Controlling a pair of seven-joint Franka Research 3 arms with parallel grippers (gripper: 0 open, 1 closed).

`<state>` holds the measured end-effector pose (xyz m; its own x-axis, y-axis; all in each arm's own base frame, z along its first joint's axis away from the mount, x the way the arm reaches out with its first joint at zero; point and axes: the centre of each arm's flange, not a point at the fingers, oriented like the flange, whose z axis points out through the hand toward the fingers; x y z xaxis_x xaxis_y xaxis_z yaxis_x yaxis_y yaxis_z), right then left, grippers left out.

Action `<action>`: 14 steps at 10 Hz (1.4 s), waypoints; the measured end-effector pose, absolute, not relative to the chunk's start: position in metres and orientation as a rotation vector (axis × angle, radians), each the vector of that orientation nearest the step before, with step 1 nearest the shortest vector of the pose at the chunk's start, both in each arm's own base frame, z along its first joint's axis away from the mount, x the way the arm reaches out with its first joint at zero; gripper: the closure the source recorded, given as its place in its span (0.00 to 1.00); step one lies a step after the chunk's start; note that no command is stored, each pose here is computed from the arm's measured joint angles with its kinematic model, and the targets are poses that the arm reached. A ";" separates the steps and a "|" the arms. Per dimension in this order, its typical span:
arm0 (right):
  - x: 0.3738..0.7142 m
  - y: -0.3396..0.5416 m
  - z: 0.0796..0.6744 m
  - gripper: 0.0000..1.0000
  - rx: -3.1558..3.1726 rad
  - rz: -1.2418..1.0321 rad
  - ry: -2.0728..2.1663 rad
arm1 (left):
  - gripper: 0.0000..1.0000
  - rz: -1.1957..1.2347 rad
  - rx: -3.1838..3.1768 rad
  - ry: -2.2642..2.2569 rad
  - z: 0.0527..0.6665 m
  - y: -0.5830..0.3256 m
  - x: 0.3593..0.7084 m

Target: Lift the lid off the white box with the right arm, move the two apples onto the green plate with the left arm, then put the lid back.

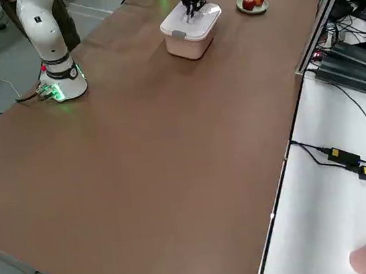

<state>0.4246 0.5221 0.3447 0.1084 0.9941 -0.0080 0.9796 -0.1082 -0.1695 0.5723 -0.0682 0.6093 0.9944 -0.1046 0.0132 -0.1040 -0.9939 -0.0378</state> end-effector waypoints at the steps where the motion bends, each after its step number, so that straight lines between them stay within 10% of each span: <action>1: 0.424 0.523 0.342 0.52 -2.250 0.186 -2.007 | 0.00 -0.012 -3.100 0.164 0.605 -0.070 0.574; 6: 0.426 0.522 0.345 0.01 -2.260 0.179 -2.000 | 0.00 0.001 -3.101 0.114 0.600 -0.058 0.578; 10: 0.454 0.490 0.393 0.00 -2.329 0.134 -1.914 | 0.00 0.007 -3.150 0.048 0.600 -0.064 0.577; 14: 0.554 0.362 0.445 0.00 -2.583 0.017 -1.700 | 0.00 -0.008 -3.151 0.036 0.605 -0.060 0.576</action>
